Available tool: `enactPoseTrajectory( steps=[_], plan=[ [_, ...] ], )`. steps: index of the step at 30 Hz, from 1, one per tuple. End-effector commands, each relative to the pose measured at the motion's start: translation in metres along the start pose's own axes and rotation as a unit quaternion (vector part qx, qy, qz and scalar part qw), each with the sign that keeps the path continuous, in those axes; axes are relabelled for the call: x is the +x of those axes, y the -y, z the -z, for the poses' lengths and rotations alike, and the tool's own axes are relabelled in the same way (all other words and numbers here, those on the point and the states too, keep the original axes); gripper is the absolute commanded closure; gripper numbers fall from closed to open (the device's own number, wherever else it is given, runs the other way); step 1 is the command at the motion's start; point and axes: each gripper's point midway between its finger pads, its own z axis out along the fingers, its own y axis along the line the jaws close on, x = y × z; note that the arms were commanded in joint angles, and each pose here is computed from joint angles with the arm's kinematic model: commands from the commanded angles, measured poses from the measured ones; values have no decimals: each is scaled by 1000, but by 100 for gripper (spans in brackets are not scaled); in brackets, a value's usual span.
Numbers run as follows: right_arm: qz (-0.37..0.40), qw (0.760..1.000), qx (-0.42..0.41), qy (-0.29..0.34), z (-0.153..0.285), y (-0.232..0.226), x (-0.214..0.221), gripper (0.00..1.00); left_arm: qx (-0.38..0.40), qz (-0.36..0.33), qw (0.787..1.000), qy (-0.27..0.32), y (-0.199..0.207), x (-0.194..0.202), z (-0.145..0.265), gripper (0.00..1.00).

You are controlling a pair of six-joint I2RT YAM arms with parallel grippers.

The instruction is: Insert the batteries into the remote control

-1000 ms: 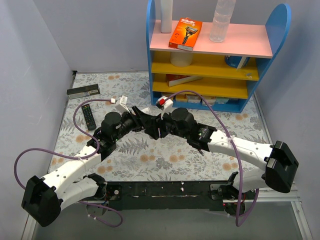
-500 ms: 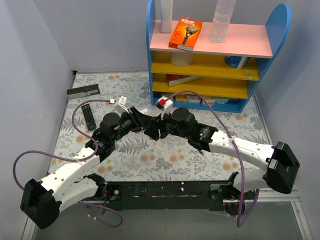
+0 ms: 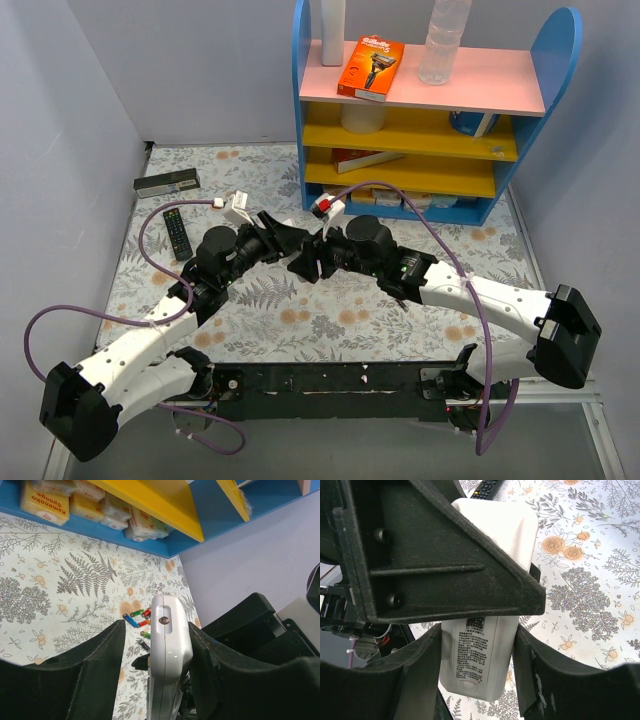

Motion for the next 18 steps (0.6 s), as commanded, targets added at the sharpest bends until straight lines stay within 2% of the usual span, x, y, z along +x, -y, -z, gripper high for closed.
enactPoseTrajectory(
  steps=[1,12,15,16,17,18],
  plan=[
    [16,999,-24,37,5,-14,-26,99,2,-8,1000,17,7,-11,5,52],
    [20,999,-27,22,2,-13,-17,99,-10,-8,999,31,2,-19,7,73],
    [22,999,-39,19,3,-17,-15,99,-12,-6,999,32,1,-21,8,84],
    [32,998,-44,19,3,-18,-15,97,-11,-7,999,29,1,-20,8,87],
    [38,998,-49,24,4,-20,-17,89,-12,-6,1000,29,0,-21,8,96],
    [47,997,-56,31,7,-23,-20,79,-12,-6,1000,26,0,-21,8,100]
  ],
)
